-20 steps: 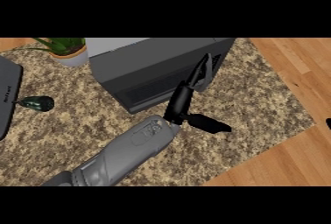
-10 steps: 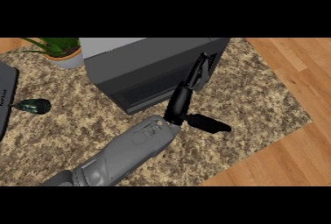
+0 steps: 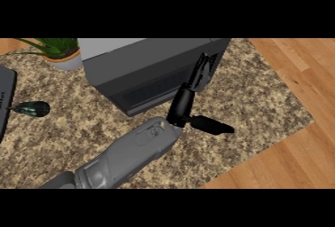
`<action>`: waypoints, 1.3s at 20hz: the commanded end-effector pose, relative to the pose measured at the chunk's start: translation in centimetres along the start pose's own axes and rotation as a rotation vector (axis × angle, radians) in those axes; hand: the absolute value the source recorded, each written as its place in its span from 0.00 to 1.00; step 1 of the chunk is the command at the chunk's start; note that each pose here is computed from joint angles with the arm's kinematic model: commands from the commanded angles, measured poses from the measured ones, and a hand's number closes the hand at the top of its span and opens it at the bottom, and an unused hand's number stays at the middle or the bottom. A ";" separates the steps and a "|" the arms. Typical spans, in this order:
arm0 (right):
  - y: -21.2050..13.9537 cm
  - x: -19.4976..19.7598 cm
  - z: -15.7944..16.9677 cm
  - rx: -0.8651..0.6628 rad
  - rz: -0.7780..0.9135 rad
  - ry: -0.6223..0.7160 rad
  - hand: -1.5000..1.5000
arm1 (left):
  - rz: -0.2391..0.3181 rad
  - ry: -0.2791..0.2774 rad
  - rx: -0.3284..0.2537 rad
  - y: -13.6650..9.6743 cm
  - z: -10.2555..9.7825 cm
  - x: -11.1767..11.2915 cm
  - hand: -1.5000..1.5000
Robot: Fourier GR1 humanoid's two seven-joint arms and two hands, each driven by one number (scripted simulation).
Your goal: Pick up the milk, place it into the microwave and close the microwave
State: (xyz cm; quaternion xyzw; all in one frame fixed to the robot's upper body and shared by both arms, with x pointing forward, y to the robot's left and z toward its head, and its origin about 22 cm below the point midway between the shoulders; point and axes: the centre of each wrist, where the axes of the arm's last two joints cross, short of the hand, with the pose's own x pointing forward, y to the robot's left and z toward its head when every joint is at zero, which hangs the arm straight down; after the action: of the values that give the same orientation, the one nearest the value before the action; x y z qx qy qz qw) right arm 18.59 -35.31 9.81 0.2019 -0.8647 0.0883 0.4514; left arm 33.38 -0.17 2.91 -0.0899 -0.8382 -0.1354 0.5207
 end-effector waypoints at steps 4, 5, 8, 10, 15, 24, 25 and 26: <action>-0.3 0.5 -0.8 0.018 -0.007 -0.014 0.00 | -0.006 0.001 0.025 0.3 -1.4 0.4 0.00; -0.4 0.3 -0.5 0.011 -0.018 -0.003 0.00 | -0.013 0.007 0.019 0.2 -1.2 0.2 0.00; -0.3 0.6 -1.0 0.038 -0.022 -0.003 0.00 | 0.000 -0.007 0.025 0.2 -1.4 0.4 0.00; -0.4 0.7 -1.2 0.047 -0.032 -0.011 0.00 | 0.005 0.001 0.027 0.2 -1.3 0.3 0.00; -0.4 0.8 -1.4 0.043 -0.039 -0.012 0.00 | 0.000 -0.005 0.028 0.2 -1.5 0.3 0.00; -0.6 1.1 -1.4 0.040 -0.039 0.007 0.00 | -0.284 0.059 0.049 3.9 -1.5 -2.4 0.00; -0.5 1.3 -1.6 0.045 -0.040 0.000 0.00 | -0.339 0.062 0.073 4.7 -1.8 -2.6 0.00; -0.5 1.4 -1.4 0.038 -0.031 0.014 0.00 | -0.369 0.065 0.084 5.6 -2.1 -2.7 0.00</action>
State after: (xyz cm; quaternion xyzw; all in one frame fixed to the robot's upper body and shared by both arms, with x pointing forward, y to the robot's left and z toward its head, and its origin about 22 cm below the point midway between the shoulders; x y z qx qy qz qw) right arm 19.32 -35.57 11.57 0.2280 -0.8578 0.0988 0.4499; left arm 34.64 1.18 2.06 -0.0311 -0.8548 -0.1914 0.4814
